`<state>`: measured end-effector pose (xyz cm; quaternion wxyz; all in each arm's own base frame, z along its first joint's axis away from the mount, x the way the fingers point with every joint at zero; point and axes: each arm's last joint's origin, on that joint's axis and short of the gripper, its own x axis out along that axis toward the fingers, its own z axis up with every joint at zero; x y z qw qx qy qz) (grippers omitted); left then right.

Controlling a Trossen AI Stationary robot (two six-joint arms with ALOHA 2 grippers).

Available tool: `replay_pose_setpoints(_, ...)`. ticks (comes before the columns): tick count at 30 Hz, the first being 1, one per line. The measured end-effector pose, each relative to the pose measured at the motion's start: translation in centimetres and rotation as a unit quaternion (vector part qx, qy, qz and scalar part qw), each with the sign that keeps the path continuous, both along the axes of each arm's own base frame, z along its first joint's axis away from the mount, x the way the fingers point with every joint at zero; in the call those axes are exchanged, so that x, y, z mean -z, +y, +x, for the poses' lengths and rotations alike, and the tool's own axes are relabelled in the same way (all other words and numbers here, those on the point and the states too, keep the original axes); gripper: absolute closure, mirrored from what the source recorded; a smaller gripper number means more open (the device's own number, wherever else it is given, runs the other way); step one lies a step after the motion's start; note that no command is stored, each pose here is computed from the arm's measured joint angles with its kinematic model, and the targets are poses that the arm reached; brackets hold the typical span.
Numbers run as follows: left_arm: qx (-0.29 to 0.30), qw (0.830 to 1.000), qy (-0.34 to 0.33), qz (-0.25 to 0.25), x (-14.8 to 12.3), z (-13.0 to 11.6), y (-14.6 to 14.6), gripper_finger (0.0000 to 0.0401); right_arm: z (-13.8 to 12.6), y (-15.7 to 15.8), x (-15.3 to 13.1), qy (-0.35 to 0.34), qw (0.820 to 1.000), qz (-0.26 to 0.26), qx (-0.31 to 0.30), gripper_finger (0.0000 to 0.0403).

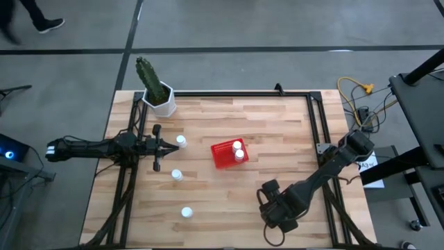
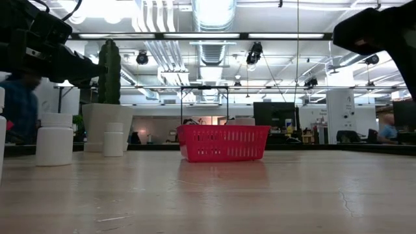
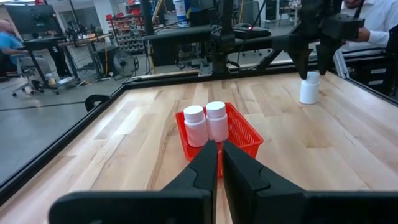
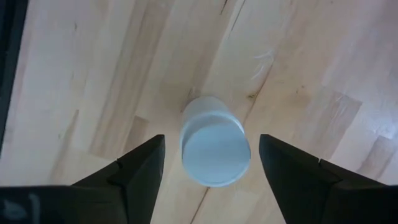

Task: Pick and place pill bottles into a basket
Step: Put the white pill bottle into the red bin

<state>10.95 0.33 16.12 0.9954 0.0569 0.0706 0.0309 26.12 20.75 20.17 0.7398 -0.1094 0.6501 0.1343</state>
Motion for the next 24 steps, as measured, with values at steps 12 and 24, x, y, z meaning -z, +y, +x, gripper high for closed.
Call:
replay_pose_setpoints(12,0.0,1.0,0.0,0.0,0.0,0.0,0.0,0.0396,0.0,0.0,0.6,0.004,1.0,-0.004,-0.004,0.0169)
replay_pose_setpoints(24,0.0,1.0,0.0,0.0,0.0,0.0,0.0,0.0396,-0.1,-0.1,1.2,-0.002,1.0,-0.002,-0.003,0.0193)
